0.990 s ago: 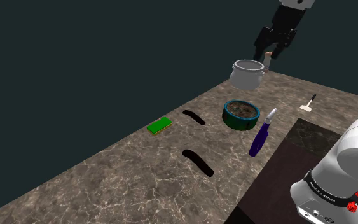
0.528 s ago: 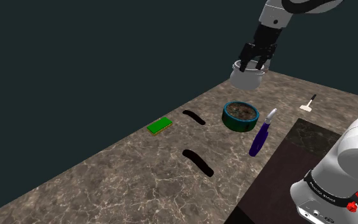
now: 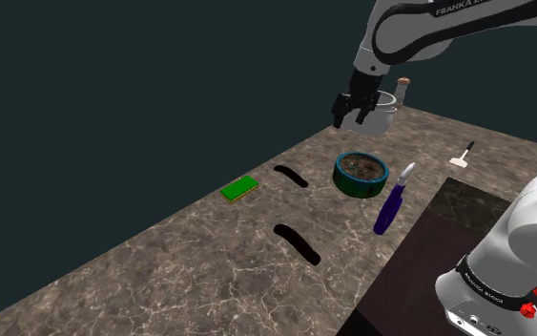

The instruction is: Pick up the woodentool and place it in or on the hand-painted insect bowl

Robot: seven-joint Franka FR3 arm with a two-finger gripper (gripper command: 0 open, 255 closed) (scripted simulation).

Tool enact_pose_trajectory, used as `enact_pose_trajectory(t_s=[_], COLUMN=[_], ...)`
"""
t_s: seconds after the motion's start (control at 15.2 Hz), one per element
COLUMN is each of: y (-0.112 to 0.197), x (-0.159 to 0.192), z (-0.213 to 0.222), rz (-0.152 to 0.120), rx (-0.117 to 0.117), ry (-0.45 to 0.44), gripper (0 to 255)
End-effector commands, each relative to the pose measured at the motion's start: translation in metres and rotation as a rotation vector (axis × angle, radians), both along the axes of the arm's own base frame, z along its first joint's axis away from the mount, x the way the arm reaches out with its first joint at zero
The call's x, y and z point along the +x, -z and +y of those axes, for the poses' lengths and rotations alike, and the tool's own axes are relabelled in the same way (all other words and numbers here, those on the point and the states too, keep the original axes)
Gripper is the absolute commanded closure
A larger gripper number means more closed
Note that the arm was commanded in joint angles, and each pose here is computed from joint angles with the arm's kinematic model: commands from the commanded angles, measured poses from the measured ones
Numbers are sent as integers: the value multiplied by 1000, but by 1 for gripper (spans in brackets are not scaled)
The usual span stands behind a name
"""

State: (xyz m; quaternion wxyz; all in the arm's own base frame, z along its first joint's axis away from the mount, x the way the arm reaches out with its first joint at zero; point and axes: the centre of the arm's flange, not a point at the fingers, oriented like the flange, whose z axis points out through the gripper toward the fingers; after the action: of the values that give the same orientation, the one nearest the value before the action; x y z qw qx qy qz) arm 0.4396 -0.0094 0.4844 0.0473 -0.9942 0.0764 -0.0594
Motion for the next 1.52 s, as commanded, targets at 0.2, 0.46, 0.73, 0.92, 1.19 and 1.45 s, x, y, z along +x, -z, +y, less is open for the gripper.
enact_pose_trajectory(t_s=[0.2,0.46,0.73,0.92,1.19,1.45], y=[53,96,139,171,215,250], x=[41,73,105,128,158,182], z=[5,11,18,23,31,38], rz=[12,23,33,41,52,61], rx=[1,3,4,5,7,8], ry=[-23,-41,-59,-73,-91,-106], gripper=[0,0,0,0,0,0])
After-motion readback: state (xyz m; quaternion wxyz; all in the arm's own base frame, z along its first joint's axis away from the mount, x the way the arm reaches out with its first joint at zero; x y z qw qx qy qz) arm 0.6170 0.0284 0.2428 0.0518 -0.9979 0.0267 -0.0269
